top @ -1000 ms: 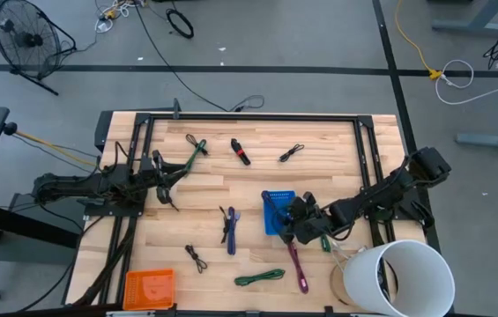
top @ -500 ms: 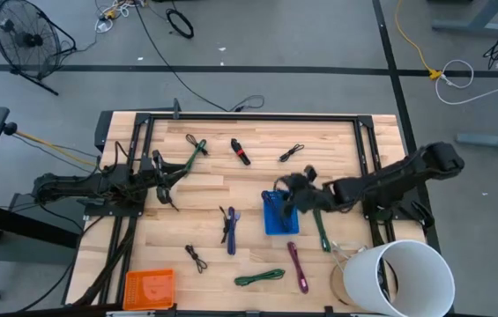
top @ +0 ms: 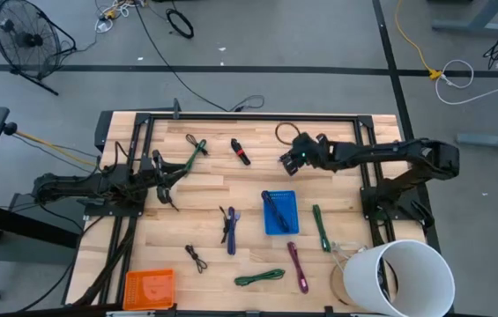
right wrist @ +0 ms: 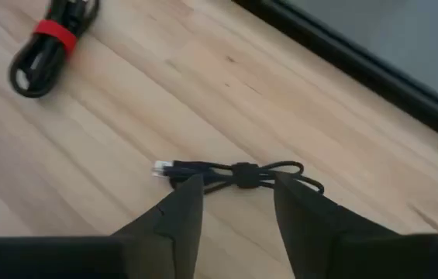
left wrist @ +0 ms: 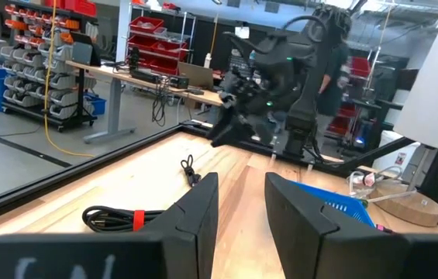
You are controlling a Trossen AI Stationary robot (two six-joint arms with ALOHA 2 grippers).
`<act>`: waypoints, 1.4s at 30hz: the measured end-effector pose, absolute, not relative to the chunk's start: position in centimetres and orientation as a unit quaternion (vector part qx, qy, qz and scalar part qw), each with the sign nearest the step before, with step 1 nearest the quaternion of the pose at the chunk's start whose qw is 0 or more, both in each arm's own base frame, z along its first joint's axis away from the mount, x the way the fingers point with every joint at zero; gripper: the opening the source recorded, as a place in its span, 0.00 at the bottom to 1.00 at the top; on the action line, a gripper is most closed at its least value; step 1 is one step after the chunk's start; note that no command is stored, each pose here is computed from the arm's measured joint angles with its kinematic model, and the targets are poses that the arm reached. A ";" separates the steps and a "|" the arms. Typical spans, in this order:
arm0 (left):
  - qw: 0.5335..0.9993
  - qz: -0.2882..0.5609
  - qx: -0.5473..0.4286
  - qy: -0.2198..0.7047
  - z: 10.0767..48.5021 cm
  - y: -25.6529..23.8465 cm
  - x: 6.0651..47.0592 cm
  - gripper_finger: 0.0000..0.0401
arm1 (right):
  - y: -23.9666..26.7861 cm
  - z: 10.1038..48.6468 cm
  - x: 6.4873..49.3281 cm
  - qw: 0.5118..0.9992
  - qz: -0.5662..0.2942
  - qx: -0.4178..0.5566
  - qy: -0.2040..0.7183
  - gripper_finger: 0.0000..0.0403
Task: Pick & Place USB Port
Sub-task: Put the black charger cable into the orange bin
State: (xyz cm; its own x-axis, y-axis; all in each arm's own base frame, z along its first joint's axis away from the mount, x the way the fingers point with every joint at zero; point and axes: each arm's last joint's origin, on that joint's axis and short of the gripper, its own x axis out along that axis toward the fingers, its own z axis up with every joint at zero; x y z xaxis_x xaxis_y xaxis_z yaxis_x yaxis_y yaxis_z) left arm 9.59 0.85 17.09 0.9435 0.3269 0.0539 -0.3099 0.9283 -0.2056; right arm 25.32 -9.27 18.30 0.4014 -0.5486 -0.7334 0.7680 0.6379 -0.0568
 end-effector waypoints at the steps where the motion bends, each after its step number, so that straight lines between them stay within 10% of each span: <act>1: 0.981 0.162 -0.098 -0.043 17.1 0.9 9.6 0.28 | -9.7 18.3 25.2 0.823 -0.400 0.153 0.373 0.43; 13: 0.981 0.162 -0.099 -0.044 17.1 0.9 9.6 0.28 | -11.3 17.5 26.0 0.834 -0.389 0.160 0.357 0.62; 42: 0.981 0.161 -0.098 -0.043 17.1 0.8 9.6 0.28 | -10.5 15.3 27.4 0.861 -0.228 -0.044 0.453 0.53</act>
State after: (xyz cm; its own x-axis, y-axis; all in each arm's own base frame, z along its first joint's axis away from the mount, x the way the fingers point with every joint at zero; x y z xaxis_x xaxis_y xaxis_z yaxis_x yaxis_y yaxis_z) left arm 9.59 0.85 17.09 0.9444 0.3245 0.0537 -0.3076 0.9291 -0.2053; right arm 27.43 -10.54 15.26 0.4866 -0.4317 -0.7595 0.3522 0.8925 -0.2816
